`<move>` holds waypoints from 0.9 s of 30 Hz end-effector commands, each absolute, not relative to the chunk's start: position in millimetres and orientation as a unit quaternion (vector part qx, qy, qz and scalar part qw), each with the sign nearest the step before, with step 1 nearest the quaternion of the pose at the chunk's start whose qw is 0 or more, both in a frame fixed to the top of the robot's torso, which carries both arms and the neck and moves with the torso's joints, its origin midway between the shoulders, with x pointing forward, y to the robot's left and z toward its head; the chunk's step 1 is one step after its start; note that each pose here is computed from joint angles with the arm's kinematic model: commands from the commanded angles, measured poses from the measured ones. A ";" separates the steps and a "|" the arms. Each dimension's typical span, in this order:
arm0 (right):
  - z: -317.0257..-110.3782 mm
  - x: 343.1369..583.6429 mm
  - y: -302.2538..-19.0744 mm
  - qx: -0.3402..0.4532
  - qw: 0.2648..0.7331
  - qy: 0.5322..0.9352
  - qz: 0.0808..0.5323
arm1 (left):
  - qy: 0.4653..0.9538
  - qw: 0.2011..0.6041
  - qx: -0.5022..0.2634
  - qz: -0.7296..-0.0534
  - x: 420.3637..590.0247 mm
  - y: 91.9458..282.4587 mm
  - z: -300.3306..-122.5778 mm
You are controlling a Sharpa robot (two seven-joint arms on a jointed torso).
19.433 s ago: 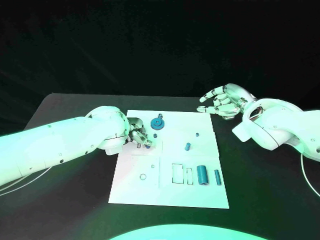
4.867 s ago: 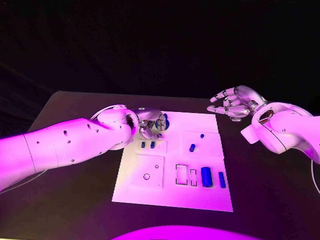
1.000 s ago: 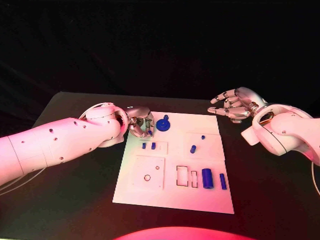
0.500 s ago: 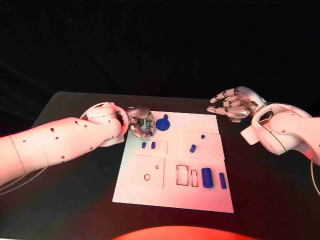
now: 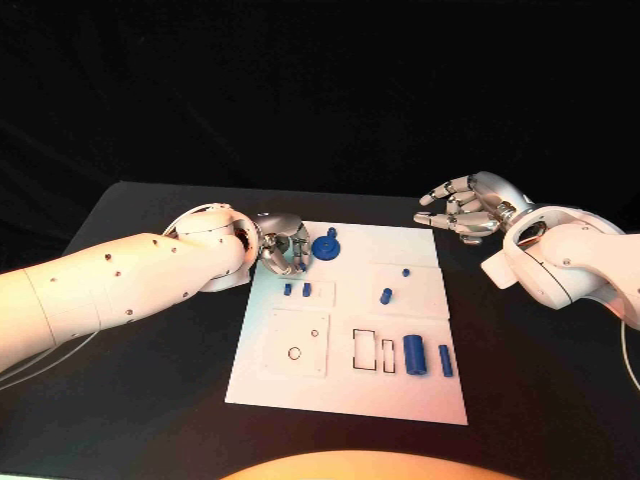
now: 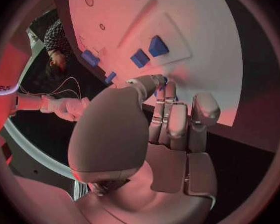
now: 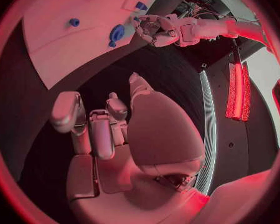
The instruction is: Assemble the parts on the task board
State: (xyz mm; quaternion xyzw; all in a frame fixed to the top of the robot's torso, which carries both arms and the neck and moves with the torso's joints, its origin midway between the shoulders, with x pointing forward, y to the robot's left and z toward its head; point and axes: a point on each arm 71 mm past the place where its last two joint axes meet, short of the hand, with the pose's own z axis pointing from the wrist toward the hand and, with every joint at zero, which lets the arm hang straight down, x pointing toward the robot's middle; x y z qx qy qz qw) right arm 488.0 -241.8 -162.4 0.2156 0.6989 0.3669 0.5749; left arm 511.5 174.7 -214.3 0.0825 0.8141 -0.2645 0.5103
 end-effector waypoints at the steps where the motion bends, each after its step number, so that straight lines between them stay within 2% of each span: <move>1: -162.3 487.3 -240.0 0.210 0.573 0.700 0.371 | 0.821 0.497 0.086 -0.266 510.3 172.7 -216.4; 27: -162.5 487.8 -240.1 0.210 0.573 0.700 0.371 | 0.830 0.484 0.091 -0.261 510.5 170.2 -223.1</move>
